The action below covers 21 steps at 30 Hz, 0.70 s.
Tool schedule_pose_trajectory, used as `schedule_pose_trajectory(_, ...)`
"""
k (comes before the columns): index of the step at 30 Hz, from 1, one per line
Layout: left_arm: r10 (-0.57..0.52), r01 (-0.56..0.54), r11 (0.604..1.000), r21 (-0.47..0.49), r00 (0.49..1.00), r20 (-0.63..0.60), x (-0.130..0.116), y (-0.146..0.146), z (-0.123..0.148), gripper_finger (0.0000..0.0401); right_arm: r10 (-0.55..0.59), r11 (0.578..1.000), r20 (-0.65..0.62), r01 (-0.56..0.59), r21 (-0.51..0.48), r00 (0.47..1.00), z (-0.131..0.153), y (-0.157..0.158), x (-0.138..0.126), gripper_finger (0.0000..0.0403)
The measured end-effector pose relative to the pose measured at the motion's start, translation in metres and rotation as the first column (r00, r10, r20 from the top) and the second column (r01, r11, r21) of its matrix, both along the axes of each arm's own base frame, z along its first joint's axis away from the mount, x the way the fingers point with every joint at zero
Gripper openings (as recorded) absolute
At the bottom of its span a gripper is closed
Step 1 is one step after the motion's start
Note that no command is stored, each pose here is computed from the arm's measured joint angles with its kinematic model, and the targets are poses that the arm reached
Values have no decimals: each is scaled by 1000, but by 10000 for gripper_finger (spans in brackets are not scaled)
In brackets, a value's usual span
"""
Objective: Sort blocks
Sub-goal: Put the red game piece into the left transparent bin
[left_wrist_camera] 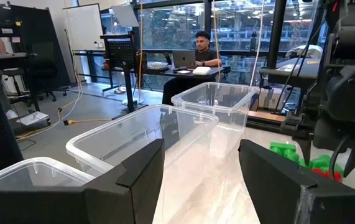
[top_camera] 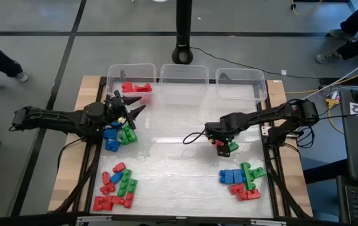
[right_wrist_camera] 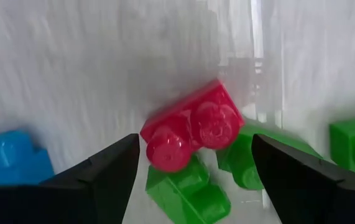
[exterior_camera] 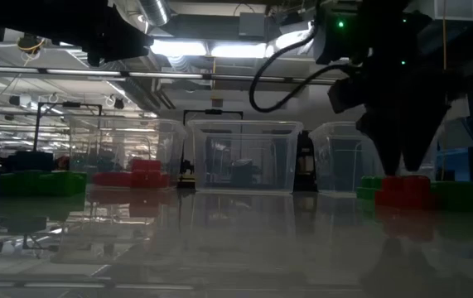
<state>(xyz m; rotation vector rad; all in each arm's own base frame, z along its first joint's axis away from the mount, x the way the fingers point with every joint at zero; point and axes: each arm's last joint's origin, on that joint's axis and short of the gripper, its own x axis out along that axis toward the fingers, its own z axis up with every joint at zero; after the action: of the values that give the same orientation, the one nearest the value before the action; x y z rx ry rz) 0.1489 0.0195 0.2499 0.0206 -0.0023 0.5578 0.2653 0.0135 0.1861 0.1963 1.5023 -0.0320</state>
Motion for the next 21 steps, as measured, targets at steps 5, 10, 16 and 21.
schedule_pose_trajectory(5, 0, 0, 1000, 0, 1000, 0, 0, 0, 0, 198, -29, 1000, 18, 29, 13, 999, -10, 0, -2, 310)
schedule_pose_trajectory(10, 0, 0, 1000, 1, 1000, -2, 0, 0, 0, 198, -46, 998, 42, 44, 43, 998, -16, 1, -2, 310)
schedule_pose_trajectory(16, 0, 0, 1000, -1, 1000, 0, 0, 0, 0, 198, -88, 995, 29, 87, 45, 996, -22, 1, -6, 310)
schedule_pose_trajectory(21, 0, 0, 1000, -1, 1000, 0, 0, 0, 0, 198, -87, 996, 42, 86, 26, 995, -22, 0, -5, 310)
